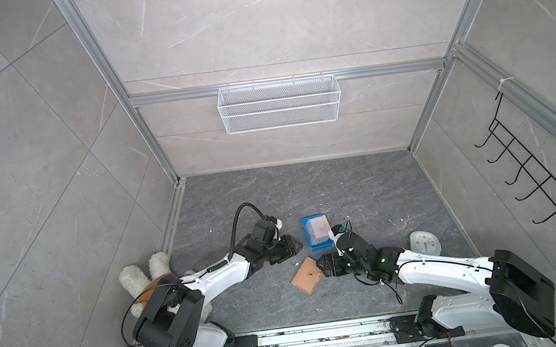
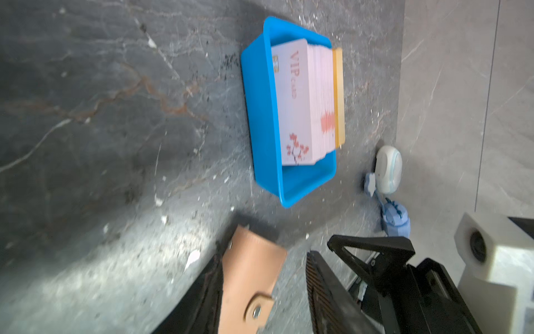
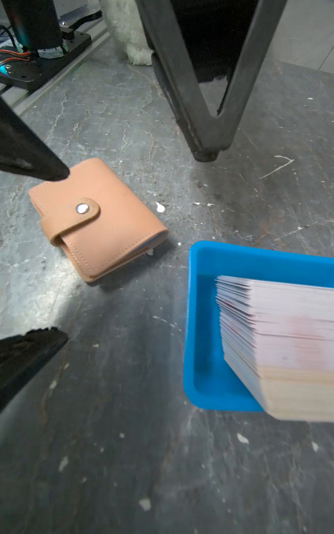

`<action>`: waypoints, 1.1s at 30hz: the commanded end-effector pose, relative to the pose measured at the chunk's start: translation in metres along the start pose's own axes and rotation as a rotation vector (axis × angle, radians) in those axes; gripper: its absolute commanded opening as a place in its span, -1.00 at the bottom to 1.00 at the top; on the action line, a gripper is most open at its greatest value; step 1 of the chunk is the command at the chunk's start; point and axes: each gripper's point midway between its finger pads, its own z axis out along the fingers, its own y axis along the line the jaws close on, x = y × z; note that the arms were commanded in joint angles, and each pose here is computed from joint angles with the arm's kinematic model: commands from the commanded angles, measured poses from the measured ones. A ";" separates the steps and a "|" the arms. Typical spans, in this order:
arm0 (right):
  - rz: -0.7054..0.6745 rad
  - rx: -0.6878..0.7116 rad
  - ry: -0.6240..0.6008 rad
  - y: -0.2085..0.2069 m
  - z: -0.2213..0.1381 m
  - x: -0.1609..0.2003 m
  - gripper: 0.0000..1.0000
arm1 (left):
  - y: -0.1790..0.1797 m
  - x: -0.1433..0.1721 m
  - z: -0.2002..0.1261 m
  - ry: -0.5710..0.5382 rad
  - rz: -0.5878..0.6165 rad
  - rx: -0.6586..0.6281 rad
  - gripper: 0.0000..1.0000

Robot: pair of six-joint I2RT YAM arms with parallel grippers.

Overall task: Insert credit cards into a card holder
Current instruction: Rotate the storage box at the center of the table, then pick up the card holder from the center of the table.

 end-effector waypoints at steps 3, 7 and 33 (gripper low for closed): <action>0.050 0.059 0.009 0.001 -0.010 0.011 0.58 | 0.000 0.029 -0.021 0.081 -0.001 0.019 -0.01; 0.028 0.079 -0.003 0.004 -0.005 0.024 0.54 | 0.010 0.044 -0.026 0.095 0.008 0.020 0.01; 0.194 -0.038 -0.003 0.016 0.029 0.061 -0.13 | 0.021 0.066 0.014 0.255 0.044 0.038 0.03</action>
